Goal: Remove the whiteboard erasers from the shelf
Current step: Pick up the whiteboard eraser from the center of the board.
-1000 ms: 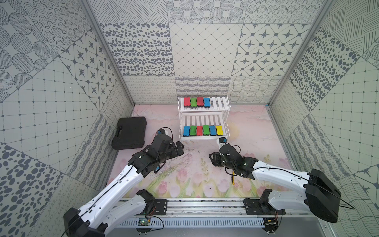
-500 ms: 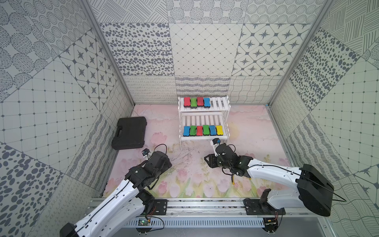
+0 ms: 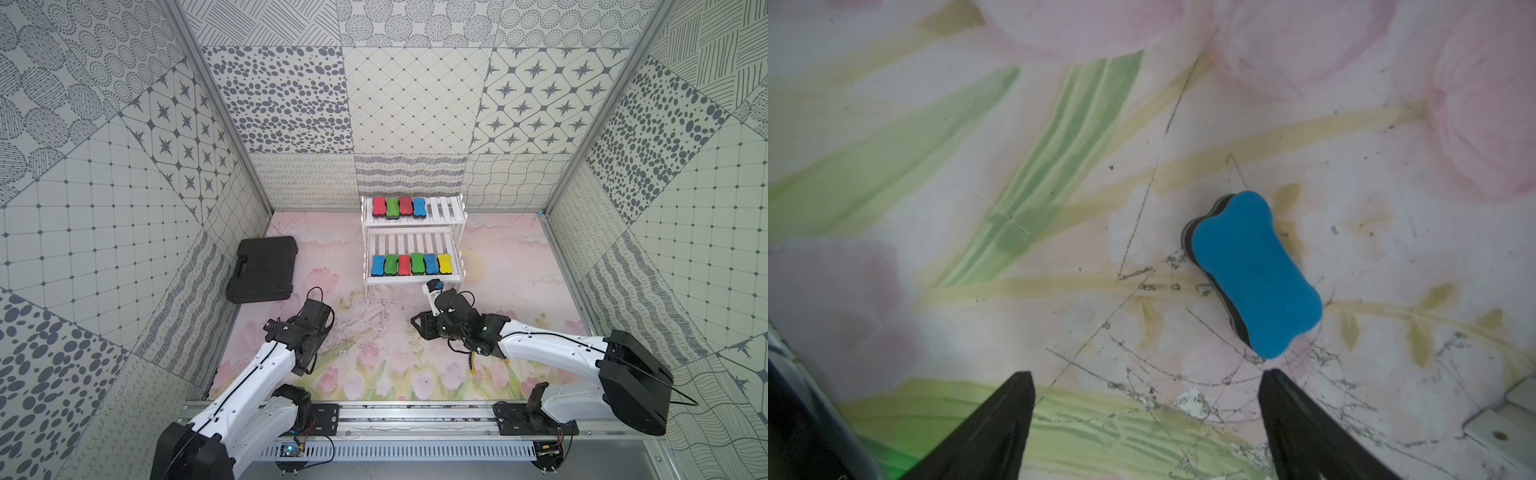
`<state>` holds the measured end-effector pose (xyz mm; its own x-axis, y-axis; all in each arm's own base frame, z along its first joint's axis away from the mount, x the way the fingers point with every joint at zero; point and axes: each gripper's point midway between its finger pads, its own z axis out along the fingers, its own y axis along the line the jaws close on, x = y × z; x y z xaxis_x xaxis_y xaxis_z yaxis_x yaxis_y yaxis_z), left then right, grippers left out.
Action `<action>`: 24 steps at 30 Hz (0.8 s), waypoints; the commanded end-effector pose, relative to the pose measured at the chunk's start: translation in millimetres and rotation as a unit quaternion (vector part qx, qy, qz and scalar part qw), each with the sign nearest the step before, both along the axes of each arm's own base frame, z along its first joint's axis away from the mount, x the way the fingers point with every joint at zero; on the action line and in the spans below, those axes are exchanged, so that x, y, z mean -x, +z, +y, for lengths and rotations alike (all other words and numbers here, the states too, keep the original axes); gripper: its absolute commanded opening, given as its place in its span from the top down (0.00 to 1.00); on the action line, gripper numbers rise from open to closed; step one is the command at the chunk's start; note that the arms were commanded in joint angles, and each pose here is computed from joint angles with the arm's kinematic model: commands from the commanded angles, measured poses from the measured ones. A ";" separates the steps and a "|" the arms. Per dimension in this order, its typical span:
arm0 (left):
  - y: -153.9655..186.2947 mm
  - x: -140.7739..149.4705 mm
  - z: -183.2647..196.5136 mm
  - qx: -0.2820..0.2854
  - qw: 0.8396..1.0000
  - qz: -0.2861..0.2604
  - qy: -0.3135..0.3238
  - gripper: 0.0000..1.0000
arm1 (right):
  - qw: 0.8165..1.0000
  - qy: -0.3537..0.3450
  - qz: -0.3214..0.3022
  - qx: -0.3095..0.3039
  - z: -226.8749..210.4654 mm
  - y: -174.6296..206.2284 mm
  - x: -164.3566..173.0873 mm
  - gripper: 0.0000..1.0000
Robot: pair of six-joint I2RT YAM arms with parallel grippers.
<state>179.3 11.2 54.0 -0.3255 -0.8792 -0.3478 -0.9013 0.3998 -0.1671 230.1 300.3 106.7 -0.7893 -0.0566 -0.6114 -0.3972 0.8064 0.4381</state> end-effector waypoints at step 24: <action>-12.0 -50.8 10.3 -0.012 0.992 -0.030 0.122 0.00 | 0.999 -0.029 -0.035 -0.015 -23.7 17.6 1.8 0.62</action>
<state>216.4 14.5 40.3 -0.1166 -0.9322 -0.3427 -0.9599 0.1944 -0.2022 226.4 280.5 116.7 -0.7631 -0.0185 -0.6460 -0.3837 0.8173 0.4298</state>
